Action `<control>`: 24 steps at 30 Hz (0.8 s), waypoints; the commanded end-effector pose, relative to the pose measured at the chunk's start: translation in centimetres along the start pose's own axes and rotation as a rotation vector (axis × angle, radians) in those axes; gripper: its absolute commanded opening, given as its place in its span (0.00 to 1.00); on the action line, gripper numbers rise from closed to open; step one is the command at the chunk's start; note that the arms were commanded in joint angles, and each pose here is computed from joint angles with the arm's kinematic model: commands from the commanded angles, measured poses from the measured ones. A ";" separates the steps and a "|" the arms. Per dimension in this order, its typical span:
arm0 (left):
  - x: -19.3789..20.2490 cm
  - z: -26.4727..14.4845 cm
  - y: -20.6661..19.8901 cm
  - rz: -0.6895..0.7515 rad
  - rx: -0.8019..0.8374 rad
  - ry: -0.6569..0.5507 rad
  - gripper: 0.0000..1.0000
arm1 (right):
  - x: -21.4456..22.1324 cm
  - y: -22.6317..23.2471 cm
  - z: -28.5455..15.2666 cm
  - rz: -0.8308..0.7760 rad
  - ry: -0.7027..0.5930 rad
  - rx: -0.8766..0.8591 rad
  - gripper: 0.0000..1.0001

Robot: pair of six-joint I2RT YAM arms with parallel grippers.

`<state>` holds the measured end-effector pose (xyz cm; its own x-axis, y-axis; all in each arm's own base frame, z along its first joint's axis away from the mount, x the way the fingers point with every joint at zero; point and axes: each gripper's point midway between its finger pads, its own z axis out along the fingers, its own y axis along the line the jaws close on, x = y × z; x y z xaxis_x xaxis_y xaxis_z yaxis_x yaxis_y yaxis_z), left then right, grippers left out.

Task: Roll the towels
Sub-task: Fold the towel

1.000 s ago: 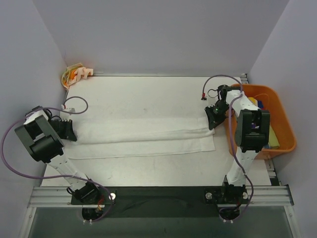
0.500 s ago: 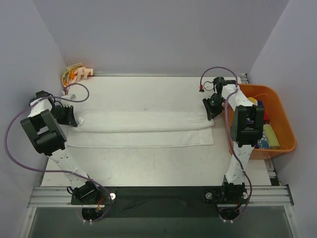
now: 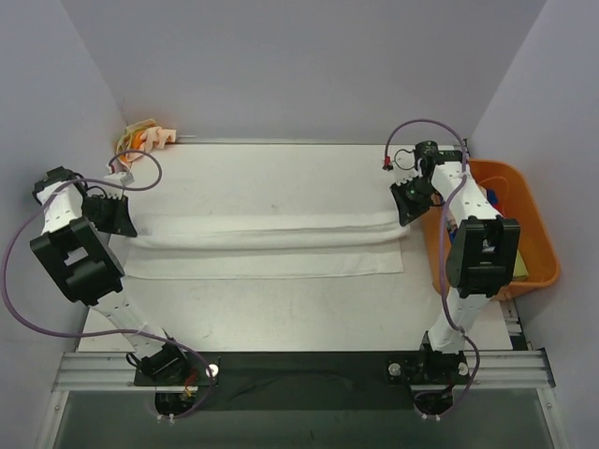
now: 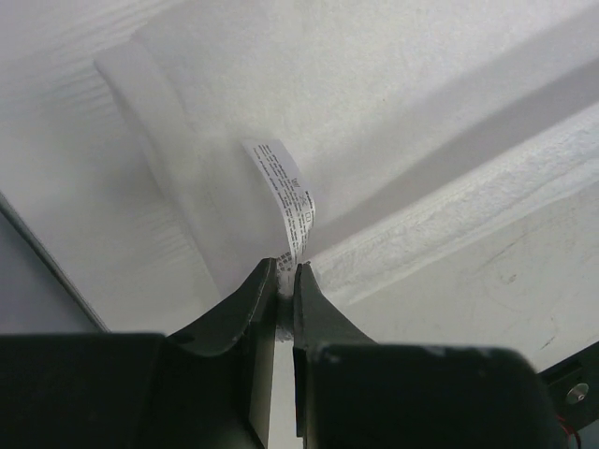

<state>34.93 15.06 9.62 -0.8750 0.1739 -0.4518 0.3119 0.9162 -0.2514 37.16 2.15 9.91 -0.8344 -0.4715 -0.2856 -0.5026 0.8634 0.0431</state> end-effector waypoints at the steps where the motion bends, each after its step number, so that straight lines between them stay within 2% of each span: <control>1: 2.1 -1.1 0.2 0.034 -0.015 0.026 0.00 | 3.7 0.1 0.2 -0.010 0.109 -0.013 0.00; 6: 4.9 2.3 -0.5 -0.023 0.032 0.053 0.00 | 4.0 0.3 3.1 0.015 0.149 -0.042 0.00; 11: 5.8 3.7 0.3 -0.042 0.011 0.044 0.00 | 3.6 0.4 4.4 0.018 0.156 -0.055 0.00; 17: 4.2 2.3 0.1 -0.010 0.010 -0.022 0.00 | 3.7 0.8 3.0 -0.001 0.120 -0.061 0.00; 24: 3.9 -0.2 -2.4 0.094 0.040 -0.071 0.01 | 4.3 1.5 1.4 -0.053 0.083 -0.069 0.01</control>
<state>30.58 13.68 5.03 -0.8903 0.1707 -0.4222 0.3195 0.8948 -0.3119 34.31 1.82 5.01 -0.8475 -0.5008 -0.1760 -0.5220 0.8464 0.1054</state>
